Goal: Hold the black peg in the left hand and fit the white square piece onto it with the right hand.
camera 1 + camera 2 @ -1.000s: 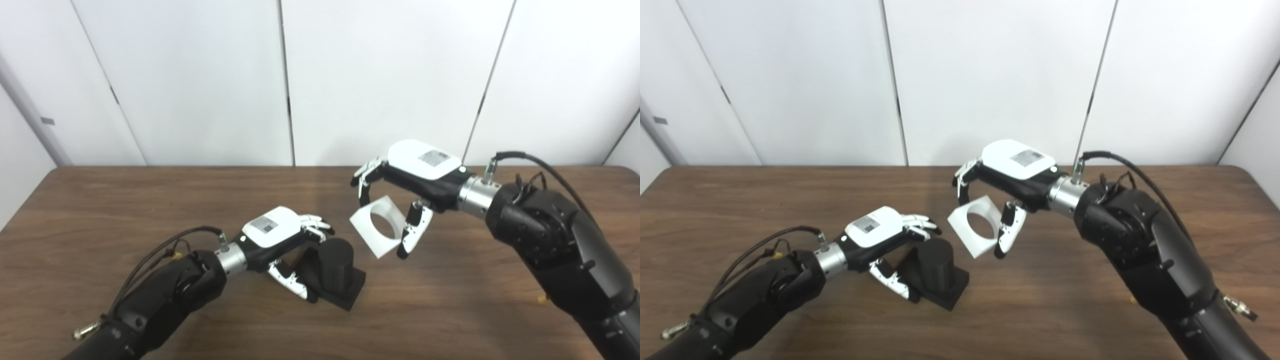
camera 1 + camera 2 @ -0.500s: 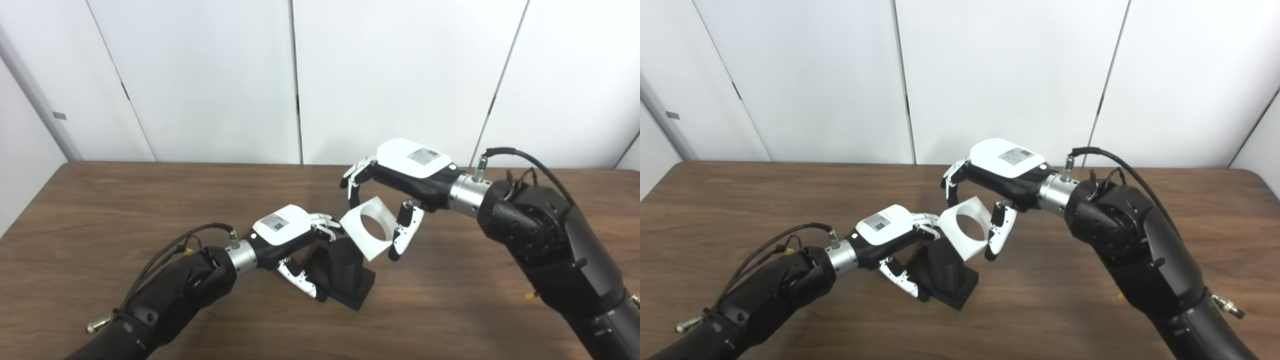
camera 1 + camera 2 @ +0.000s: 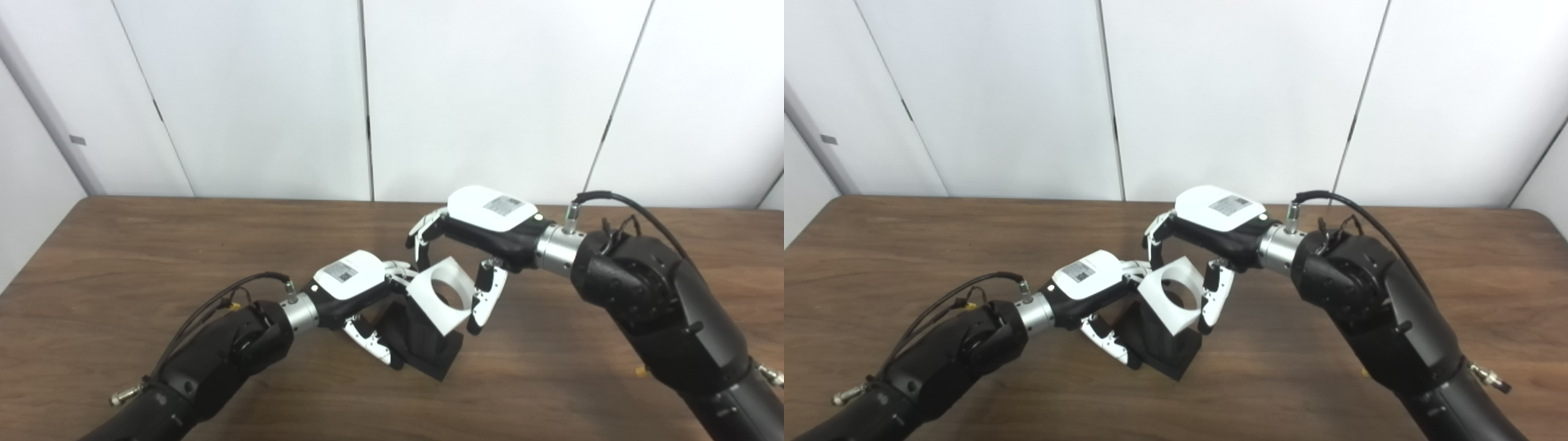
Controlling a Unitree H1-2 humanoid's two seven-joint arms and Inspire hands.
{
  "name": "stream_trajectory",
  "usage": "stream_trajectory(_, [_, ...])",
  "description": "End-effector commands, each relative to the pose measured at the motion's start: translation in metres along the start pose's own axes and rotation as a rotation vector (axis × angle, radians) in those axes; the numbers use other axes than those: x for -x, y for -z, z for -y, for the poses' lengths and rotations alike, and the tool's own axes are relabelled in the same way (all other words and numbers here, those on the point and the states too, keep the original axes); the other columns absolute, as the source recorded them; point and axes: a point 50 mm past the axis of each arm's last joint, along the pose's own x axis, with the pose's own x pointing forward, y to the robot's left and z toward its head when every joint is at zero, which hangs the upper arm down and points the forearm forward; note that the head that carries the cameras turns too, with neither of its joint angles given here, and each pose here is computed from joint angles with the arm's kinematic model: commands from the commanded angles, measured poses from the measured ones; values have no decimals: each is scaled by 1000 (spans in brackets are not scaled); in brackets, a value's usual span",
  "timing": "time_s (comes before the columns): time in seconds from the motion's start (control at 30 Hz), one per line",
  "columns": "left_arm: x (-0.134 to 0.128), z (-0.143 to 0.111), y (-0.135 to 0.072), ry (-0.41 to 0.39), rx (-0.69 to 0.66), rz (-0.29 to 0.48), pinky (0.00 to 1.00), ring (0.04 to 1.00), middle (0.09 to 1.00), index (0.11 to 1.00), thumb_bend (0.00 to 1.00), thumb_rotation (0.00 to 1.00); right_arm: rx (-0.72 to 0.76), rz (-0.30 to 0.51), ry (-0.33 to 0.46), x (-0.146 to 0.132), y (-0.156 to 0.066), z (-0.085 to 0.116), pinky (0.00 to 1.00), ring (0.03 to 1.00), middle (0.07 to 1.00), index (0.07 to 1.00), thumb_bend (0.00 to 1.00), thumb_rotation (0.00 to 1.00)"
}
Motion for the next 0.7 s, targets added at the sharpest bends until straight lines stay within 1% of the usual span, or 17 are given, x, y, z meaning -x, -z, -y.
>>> stream_trajectory(0.0, [1, 29, -7, 159, -49, -16, 764, 899, 863, 490, 523, 70, 28, 39, 43, -3, -6, 12, 745, 794, 764, 476, 517, 136])
stream_trajectory(0.5, [-3, 30, -11, 162, -43, -21, 769, 897, 867, 490, 523, 70, -11, 35, 19, -17, -2, 0, 781, 793, 760, 475, 518, 134])
stream_trajectory(0.67, [-4, 31, -12, 159, -44, -19, 773, 891, 864, 490, 523, 71, -25, 29, 23, -20, 1, -2, 772, 792, 759, 475, 518, 134])
